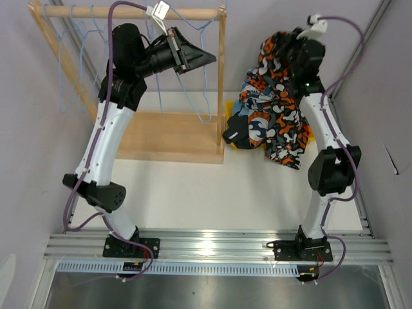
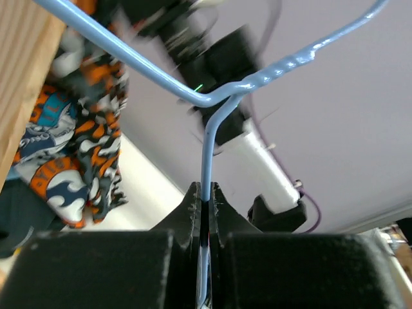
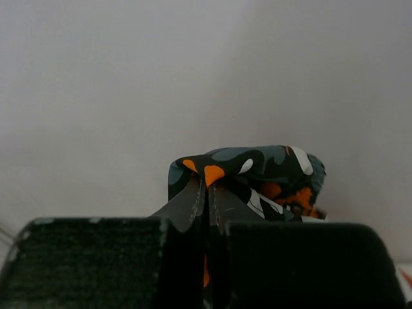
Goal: Remove the shorts from the hanger
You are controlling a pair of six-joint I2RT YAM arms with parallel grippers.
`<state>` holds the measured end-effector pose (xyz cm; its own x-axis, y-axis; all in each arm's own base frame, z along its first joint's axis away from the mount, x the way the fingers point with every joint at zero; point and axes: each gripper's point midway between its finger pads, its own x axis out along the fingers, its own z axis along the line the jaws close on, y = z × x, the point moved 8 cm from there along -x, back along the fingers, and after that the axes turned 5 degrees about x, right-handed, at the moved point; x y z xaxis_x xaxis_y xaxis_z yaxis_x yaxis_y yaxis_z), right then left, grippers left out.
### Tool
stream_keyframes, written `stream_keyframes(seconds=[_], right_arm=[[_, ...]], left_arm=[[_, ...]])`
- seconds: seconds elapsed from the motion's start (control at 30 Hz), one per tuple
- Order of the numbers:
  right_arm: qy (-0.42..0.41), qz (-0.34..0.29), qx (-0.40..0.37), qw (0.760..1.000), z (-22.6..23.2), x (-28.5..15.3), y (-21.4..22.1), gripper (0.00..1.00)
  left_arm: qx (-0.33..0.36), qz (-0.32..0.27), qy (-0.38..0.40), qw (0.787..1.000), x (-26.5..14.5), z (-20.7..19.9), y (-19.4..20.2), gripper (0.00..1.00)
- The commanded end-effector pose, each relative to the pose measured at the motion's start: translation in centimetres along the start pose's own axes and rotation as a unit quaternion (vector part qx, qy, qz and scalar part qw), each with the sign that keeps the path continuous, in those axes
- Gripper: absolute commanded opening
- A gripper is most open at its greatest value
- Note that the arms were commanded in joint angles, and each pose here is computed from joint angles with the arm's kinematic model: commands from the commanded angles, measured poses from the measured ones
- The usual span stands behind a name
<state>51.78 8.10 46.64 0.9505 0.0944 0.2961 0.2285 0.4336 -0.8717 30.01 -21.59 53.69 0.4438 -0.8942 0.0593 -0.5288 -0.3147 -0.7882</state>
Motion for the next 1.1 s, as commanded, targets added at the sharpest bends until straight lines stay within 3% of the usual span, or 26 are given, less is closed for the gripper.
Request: stream_keyframes(seconds=[0.0, 0.03, 0.07, 0.13, 0.23, 0.5, 0.67, 0.93, 1.07], right_arm=[[-0.027, 0.049, 0.048, 0.997, -1.5, -0.1, 7.3, 0.0], [-0.015, 0.084, 0.05, 0.995, -3.0, -0.5, 11.2, 0.0], [-0.012, 0.099, 0.052, 0.994, -3.6, -0.6, 12.8, 0.0], [-0.013, 0.146, 0.059, 0.987, -5.1, -0.9, 17.1, 0.0], [-0.013, 0.166, 0.062, 0.984, -5.9, -1.6, 19.3, 0.0], [-0.017, 0.154, 0.063, 0.986, -5.4, -3.0, 18.0, 0.0], [-0.017, 0.147, 0.061, 0.987, -4.8, -4.6, 16.9, 0.0], [-0.004, 0.133, 0.042, 0.99, -3.9, -7.1, 14.2, 0.0], [-0.001, 0.142, 0.031, 0.989, -3.5, -8.0, 13.8, 0.0]], left_arm=[[-0.027, -0.018, 0.085, 0.996, 0.9, 0.7, -1.9, 0.0], [-0.071, -0.016, 0.096, 0.993, 1.3, 1.5, -1.9, 0.0], [-0.049, -0.032, 0.132, 0.989, 1.6, 1.3, -2.3, 0.0], [-0.079, -0.027, 0.148, 0.986, 2.4, 2.4, -2.2, 0.0], [-0.101, -0.032, 0.163, 0.981, 3.0, 3.2, -2.2, 0.0], [-0.137, -0.057, 0.226, 0.963, 2.6, 3.0, -0.5, 0.0], [-0.121, -0.047, 0.225, 0.966, 3.1, 0.1, 0.2, 0.0], [-0.144, -0.034, 0.283, 0.948, 3.3, -6.1, 4.2, 0.0], [-0.167, -0.056, 0.288, 0.941, 2.0, -6.0, 7.4, 0.0]])
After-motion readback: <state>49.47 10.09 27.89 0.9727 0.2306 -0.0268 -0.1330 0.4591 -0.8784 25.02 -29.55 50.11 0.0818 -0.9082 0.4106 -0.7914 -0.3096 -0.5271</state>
